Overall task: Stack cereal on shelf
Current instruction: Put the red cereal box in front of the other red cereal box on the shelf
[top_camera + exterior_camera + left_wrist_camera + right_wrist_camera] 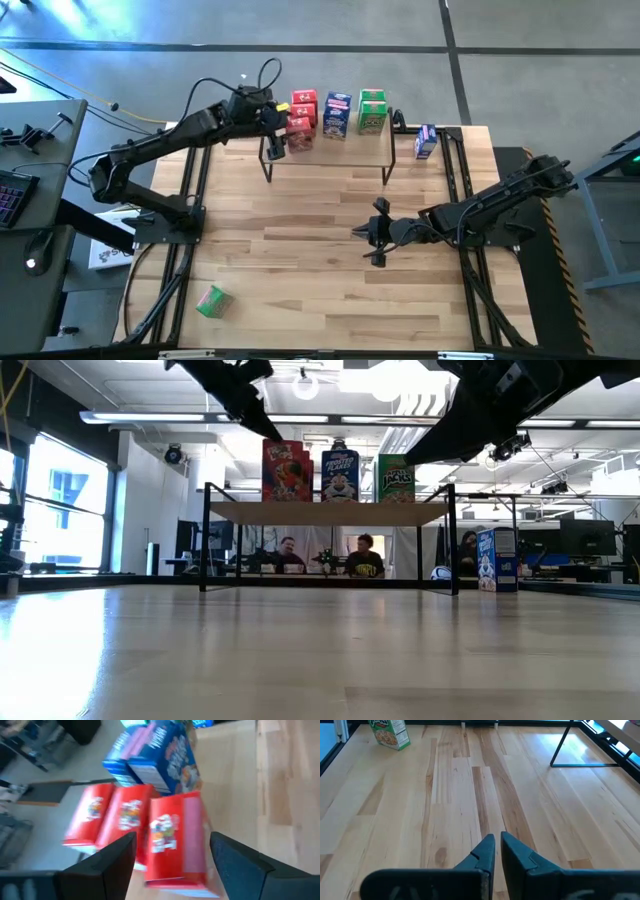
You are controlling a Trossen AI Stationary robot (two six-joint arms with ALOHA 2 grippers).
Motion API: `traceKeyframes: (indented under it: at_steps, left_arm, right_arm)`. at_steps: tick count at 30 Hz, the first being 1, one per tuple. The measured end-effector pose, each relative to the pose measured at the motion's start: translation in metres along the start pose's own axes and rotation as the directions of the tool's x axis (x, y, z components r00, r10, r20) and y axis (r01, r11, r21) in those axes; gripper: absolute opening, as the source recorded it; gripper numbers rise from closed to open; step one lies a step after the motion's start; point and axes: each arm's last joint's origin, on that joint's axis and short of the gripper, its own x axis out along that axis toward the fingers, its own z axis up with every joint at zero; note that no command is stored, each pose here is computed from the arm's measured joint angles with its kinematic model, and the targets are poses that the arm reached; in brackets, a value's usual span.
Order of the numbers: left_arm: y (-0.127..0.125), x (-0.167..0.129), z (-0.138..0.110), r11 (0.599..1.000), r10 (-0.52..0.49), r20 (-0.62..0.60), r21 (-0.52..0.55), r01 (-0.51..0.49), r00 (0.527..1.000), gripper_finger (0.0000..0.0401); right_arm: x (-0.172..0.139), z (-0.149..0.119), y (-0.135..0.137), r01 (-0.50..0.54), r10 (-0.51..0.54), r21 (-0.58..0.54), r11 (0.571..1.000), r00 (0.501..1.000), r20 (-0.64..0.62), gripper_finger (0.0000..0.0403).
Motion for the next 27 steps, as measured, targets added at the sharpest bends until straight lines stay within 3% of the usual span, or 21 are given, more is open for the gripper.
traceKeyframes:
  at_steps: [5, 10, 15, 20, 27]
  left_arm:
    - [0.003, -0.024, 0.004, 0.999, 0.042, 0.039, -0.016, -0.041, 0.998, 0.024]
    - [-0.004, -0.046, -0.009, 0.989, 0.008, -0.026, -0.147, -0.012, 1.0, 0.0196]
    - [-0.019, -0.028, -0.037, 0.979, 0.011, -0.116, -0.203, -0.034, 0.993, 0.0118]
    - [-0.026, -0.008, -0.05, 0.966, 0.063, -0.032, -0.249, -0.069, 0.998, 0.005]
    - [-0.016, -0.004, -0.054, 0.95, 0.069, 0.058, -0.308, -0.048, 0.996, 0.0017]
  right_arm:
    - [0.0, 0.0, 0.0, -0.002, 0.002, 0.0, 1.0, 1.0, 0.0, 0.0018]
    - [0.0, 0.0, 0.0, -0.002, 0.002, 0.0, 1.0, 1.0, 0.0, 0.0018]
    - [0.0, 0.0, 0.0, -0.002, 0.002, -0.005, 1.0, 1.0, 0.0, 0.0018]
    - [0.0, 0.0, 0.0, -0.002, 0.002, -0.001, 1.0, 1.0, 0.0, 0.0018]
    - [0.0, 0.0, 0.0, -0.002, 0.002, 0.009, 1.0, 1.0, 0.0, 0.0018]
